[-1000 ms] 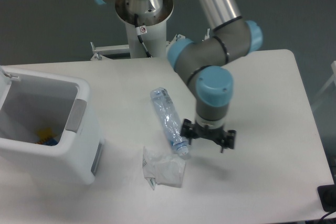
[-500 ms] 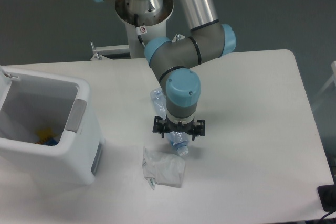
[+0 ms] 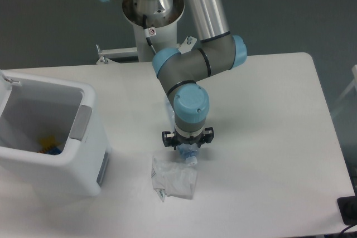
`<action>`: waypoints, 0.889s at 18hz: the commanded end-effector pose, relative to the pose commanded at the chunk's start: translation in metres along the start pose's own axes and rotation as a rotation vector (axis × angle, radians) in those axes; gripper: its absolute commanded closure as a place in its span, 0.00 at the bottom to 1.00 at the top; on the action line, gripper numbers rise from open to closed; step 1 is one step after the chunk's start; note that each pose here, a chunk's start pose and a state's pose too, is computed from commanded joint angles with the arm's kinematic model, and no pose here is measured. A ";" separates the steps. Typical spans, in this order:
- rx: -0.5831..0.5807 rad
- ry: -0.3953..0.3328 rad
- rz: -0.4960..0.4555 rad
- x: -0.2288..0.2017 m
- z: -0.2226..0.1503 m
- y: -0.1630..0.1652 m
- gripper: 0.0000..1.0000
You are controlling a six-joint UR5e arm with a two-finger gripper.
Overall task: Place the trash in the trash can
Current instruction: 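Lower the gripper and close it around the bottle's cap end, then lift the bottle and carry it over the white trash bin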
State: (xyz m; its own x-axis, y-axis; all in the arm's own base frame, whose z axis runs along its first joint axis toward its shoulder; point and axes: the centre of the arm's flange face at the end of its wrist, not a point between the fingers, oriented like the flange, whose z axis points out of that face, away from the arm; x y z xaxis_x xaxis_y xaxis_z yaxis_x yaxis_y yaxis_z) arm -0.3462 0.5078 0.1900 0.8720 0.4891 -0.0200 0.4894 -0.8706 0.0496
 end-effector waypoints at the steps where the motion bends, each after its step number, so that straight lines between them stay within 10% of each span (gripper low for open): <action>1: 0.000 0.000 0.001 0.000 0.000 -0.001 0.52; 8: 0.097 -0.021 0.002 -0.017 -0.045 -0.025 0.56; 16: 0.382 0.070 -0.045 -0.043 -0.180 -0.030 0.55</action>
State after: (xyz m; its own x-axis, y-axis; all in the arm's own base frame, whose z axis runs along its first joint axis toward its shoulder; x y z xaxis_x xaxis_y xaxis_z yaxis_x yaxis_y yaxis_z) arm -0.3998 0.5221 0.3688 0.8538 0.5177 0.0551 0.5055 -0.7989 -0.3258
